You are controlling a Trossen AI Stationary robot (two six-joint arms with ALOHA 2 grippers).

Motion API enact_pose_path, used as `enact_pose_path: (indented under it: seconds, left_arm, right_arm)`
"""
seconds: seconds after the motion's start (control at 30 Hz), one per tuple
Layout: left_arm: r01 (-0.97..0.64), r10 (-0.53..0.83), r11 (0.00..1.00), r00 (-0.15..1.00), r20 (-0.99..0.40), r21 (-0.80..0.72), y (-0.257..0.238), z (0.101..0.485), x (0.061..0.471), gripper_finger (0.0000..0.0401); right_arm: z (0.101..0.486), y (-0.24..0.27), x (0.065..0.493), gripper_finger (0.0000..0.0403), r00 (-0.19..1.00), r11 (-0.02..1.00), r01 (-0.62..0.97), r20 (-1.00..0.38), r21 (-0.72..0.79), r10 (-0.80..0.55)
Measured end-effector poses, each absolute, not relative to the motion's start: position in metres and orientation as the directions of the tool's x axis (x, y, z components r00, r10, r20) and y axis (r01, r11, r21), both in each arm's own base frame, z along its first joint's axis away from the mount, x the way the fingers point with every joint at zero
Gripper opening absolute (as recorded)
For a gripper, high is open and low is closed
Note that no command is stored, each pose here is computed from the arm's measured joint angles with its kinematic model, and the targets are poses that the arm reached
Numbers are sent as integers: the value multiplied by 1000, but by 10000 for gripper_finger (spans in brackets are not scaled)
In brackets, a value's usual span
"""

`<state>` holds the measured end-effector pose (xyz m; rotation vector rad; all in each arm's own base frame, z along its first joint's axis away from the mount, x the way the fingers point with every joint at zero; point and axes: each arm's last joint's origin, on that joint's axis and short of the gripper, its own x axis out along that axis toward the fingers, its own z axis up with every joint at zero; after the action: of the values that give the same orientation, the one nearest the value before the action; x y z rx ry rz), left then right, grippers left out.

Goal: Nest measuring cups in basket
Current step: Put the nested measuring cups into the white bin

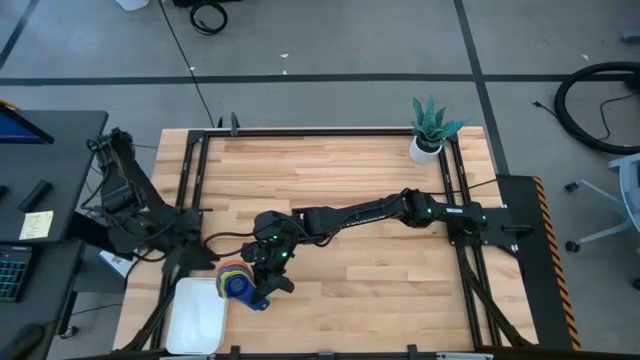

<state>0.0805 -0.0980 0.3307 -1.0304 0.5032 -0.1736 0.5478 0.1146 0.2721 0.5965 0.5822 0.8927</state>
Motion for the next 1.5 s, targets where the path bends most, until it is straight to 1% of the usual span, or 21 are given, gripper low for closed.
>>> enact_pose_path:
  seconds: [0.17, 0.3, 0.4, 0.47, 0.6, 0.83, 0.93, 1.0, 1.27, 1.5]
  left_arm:
    - [-123, -328, 508, 887, -324, -852, -96, 330, 88, 222]
    - [-108, -375, 485, 871, -318, -868, -100, 331, 95, 222]
    - [-84, -397, 527, 855, -333, -846, -102, 330, 99, 222]
    - [-84, -407, 526, 849, -338, -846, -102, 329, 100, 222]
    - [-79, -415, 512, 849, -327, -855, -101, 331, 102, 222]
    - [-30, -457, 459, 849, -265, -888, -103, 337, 104, 222]
    - [-24, -460, 463, 848, -264, -886, -103, 337, 104, 222]
    - [-18, -459, 484, 846, -271, -875, -103, 337, 104, 222]
    - [-33, -452, 506, 841, -298, -862, -103, 334, 103, 222]
    - [-61, -445, 543, 825, -348, -838, -102, 329, 102, 222]
  right_arm:
    - [272, 115, 548, 77, 500, 492, -534, -213, 688, 839]
    - [272, 115, 548, 77, 500, 493, -534, -213, 687, 839]
    - [272, 115, 548, 77, 498, 492, -530, -216, 691, 840]
    - [271, 115, 548, 77, 498, 492, -530, -217, 691, 840]
    - [272, 115, 548, 77, 495, 490, -534, -214, 689, 842]
    - [272, 115, 548, 77, 503, 497, -539, -213, 680, 838]
    - [272, 115, 548, 77, 509, 502, -533, -215, 681, 833]
    - [272, 115, 548, 77, 514, 501, -509, -219, 700, 829]
    - [271, 114, 548, 77, 518, 472, -408, -227, 781, 825]
    - [271, 113, 547, 77, 464, 388, -331, -210, 860, 861]
